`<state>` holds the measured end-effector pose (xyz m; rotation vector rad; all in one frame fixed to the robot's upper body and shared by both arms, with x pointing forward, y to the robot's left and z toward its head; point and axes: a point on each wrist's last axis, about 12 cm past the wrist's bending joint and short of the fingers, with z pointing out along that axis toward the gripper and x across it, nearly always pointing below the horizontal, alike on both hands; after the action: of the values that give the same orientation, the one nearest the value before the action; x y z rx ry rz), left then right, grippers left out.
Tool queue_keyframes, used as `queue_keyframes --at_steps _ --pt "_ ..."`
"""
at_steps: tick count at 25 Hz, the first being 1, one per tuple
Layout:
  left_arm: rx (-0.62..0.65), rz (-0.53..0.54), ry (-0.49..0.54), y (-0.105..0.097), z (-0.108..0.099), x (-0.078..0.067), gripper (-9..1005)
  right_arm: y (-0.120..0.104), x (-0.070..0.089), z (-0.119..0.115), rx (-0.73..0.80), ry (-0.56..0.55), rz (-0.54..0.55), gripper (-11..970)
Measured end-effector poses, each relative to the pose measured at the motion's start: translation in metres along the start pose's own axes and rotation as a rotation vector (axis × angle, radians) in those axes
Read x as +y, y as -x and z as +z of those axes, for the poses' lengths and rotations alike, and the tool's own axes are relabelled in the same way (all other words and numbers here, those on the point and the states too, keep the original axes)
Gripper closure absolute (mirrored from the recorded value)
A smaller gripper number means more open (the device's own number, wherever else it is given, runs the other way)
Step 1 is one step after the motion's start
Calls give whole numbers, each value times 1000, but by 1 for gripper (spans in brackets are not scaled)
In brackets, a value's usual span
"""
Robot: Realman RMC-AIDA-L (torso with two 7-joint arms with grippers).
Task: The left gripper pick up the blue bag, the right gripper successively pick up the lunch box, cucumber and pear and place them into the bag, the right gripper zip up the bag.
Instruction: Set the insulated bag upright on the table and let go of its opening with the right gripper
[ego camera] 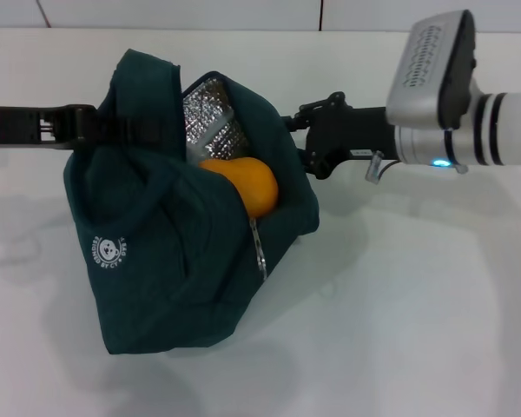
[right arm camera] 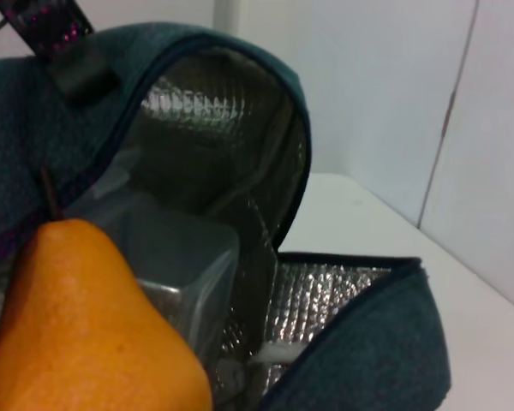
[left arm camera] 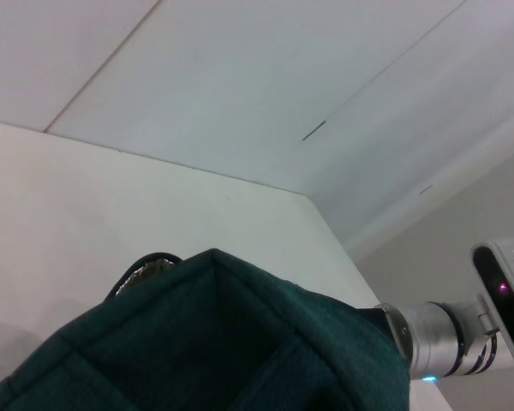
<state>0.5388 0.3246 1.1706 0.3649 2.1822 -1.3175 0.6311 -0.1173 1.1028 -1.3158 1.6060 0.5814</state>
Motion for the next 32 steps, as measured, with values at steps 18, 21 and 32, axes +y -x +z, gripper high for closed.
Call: queue_keyframes --at_steps 18,21,32 --pt "-7 -6 16 -4 -7 3 951 16 8 -3 -95 -22 -85 885" --pt "-6 -6 15 -4 -7 3 951 17 9 -11 -123 -50 -88 889" --pt "-6 -8 20 -3 -10 4 951 3 8 -42 -109 -221 -113 892"
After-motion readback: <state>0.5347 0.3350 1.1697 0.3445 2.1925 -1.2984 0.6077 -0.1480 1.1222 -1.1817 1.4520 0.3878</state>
